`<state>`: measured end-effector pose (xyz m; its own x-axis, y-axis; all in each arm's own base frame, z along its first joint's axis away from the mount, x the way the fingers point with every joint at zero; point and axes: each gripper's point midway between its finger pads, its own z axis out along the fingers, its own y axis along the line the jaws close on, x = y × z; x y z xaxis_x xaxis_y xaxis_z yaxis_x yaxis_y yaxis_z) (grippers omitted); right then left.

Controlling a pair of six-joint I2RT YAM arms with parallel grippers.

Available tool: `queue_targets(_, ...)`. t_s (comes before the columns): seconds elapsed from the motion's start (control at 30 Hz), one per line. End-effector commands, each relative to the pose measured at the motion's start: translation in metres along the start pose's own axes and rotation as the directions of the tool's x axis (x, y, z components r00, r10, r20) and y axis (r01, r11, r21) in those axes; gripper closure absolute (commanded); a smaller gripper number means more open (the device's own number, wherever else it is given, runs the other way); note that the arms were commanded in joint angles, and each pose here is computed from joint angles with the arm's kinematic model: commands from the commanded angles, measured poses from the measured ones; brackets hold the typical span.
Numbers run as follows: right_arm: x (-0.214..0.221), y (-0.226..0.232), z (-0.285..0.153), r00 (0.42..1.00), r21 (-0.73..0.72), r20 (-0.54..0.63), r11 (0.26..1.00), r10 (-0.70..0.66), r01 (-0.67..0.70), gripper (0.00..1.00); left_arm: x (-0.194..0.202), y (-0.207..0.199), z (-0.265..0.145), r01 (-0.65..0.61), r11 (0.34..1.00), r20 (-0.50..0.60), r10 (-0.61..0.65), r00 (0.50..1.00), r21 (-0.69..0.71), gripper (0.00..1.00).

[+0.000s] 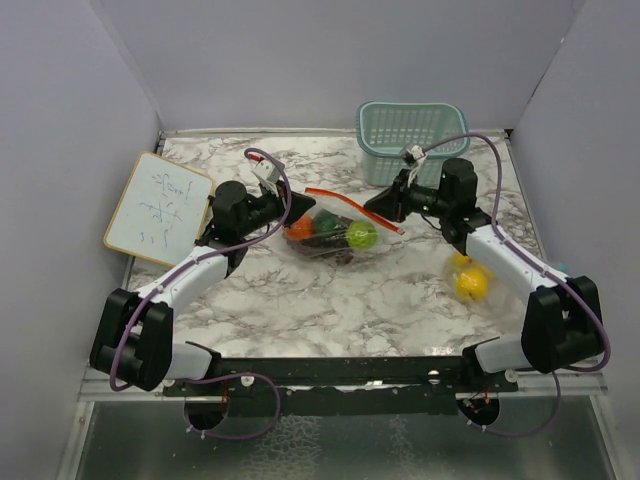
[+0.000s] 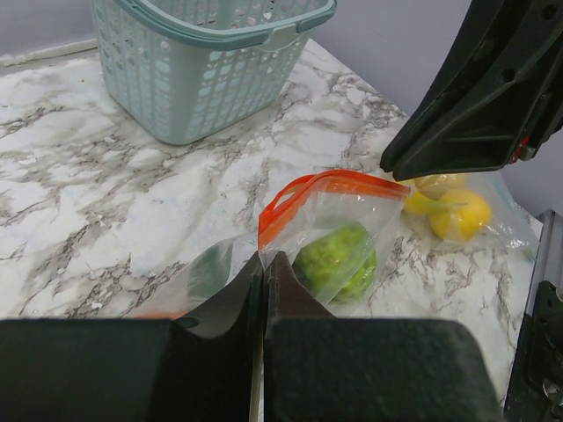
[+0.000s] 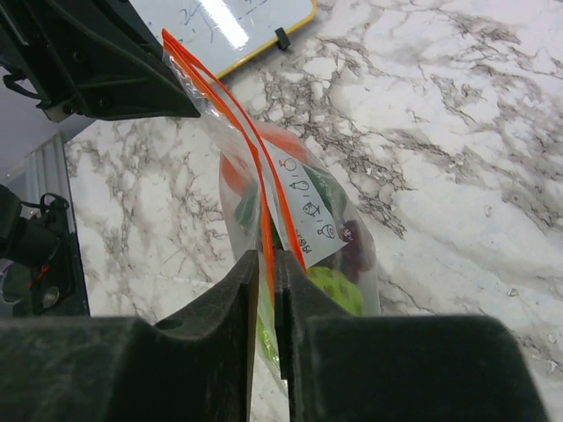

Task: Open the zip-top bag and remove the fake food
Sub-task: Unzip the zipper food storage bag at the center of the board, then open the zipper of the food storage bag at the center of the board.

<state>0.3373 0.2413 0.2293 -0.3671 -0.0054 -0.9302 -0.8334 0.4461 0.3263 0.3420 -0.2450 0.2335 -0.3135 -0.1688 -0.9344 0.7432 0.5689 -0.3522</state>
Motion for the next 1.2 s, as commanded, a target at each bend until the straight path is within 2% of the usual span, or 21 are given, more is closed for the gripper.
queue_targets(0.0, 0.008, 0.006, 0.002, 1.000, -0.032, 0.004, 0.999, 0.002, -0.002, 0.92, -0.009, -0.011, 0.000, -0.025, 0.999, 0.018, 0.024, 1.000, 0.045, 1.00)
queue_targets(0.13, 0.016, 0.009, 0.001, 1.000, -0.040, -0.007, 0.999, 0.015, -0.015, 0.95, -0.009, -0.009, 0.000, -0.027, 0.999, 0.014, 0.026, 1.000, 0.037, 1.00)
queue_targets(0.47, 0.026, 0.020, 0.003, 0.999, -0.085, -0.031, 0.996, 0.031, -0.033, 0.89, -0.006, -0.005, 0.000, -0.027, 0.999, 0.008, 0.026, 1.000, 0.018, 1.00)
queue_targets(0.5, 0.028, 0.021, 0.003, 0.999, -0.091, -0.035, 0.995, 0.032, -0.035, 0.86, -0.005, -0.004, 0.000, -0.024, 1.000, 0.006, 0.024, 1.000, 0.015, 1.00)
queue_targets(0.6, 0.032, 0.024, 0.002, 0.999, -0.098, -0.039, 0.994, 0.036, -0.039, 0.64, -0.005, -0.003, 0.001, -0.022, 1.000, 0.003, 0.022, 1.000, 0.011, 1.00)
queue_targets(0.7, 0.034, 0.024, 0.001, 0.999, -0.089, -0.040, 0.995, 0.033, -0.037, 0.63, -0.004, -0.003, 0.001, -0.020, 1.000, 0.000, 0.020, 1.000, 0.011, 1.00)
queue_targets(0.8, 0.038, 0.023, 0.002, 0.998, -0.088, -0.049, 0.995, 0.040, -0.045, 0.71, -0.005, -0.004, 0.001, -0.018, 1.000, 0.003, 0.018, 1.000, 0.013, 1.00)
queue_targets(0.87, 0.039, 0.020, 0.003, 0.998, -0.080, -0.051, 0.996, 0.042, -0.046, 0.71, -0.006, -0.005, 0.001, -0.016, 1.000, 0.005, 0.016, 1.000, 0.016, 1.00)
queue_targets(1.07, 0.029, 0.003, 0.007, 0.999, -0.004, -0.046, 1.000, -0.002, 0.002, 0.49, -0.008, -0.010, -0.001, -0.021, 0.999, 0.006, 0.021, 1.000, 0.033, 1.00)
queue_targets(1.17, 0.019, -0.005, 0.011, 0.998, 0.017, -0.044, 0.999, -0.039, 0.040, 0.45, -0.008, -0.013, -0.002, -0.020, 0.999, 0.007, 0.020, 1.000, 0.047, 1.00)
